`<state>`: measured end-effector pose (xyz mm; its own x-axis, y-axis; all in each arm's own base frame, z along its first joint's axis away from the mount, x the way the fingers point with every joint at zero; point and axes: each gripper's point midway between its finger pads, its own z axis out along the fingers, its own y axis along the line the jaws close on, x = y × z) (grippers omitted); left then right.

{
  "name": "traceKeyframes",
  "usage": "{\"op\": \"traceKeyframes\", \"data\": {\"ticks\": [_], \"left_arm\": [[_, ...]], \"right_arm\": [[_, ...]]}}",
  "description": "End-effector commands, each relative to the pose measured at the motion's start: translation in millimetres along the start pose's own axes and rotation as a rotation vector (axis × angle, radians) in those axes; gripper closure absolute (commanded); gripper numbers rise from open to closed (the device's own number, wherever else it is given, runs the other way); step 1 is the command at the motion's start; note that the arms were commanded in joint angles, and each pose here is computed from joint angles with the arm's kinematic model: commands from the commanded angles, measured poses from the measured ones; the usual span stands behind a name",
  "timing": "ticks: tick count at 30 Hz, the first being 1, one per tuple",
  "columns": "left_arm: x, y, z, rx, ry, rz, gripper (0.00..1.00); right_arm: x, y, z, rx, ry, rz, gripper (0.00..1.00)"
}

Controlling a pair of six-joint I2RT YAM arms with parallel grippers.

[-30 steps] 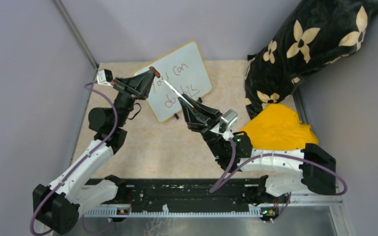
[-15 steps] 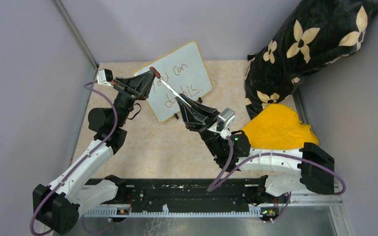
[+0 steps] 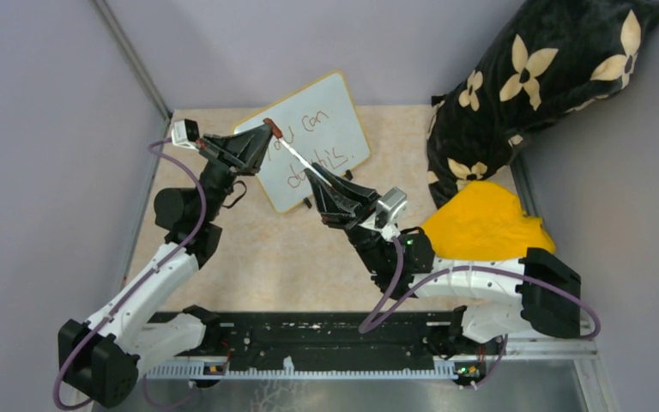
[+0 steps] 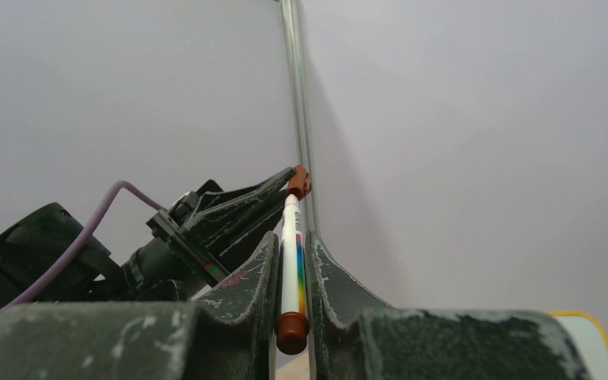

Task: Write a sentence on the whiteboard
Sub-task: Close the pen cap.

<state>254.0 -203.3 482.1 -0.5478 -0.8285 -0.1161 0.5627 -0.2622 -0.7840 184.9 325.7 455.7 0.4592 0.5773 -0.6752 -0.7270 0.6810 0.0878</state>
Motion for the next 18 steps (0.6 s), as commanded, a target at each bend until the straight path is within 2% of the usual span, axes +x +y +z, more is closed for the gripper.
{"op": "traceKeyframes", "data": {"ticks": [1, 12, 18], "left_arm": [[4.1, -12.6, -1.4, 0.053, 0.028, 0.003, 1.0], [1.8, -14.2, -3.1, 0.058, 0.012, 0.017, 1.0], [6.7, -15.6, -2.6, 0.064, 0.042, 0.022, 1.0]], "right_arm": [[-26.6, -1.2, 12.3, 0.027, -0.081, 0.043, 1.0], [-27.1, -6.9, 10.5, 0.052, -0.081, 0.027, 1.0], [-26.2, -7.0, 11.5, 0.054, -0.078, 0.021, 1.0]]}}
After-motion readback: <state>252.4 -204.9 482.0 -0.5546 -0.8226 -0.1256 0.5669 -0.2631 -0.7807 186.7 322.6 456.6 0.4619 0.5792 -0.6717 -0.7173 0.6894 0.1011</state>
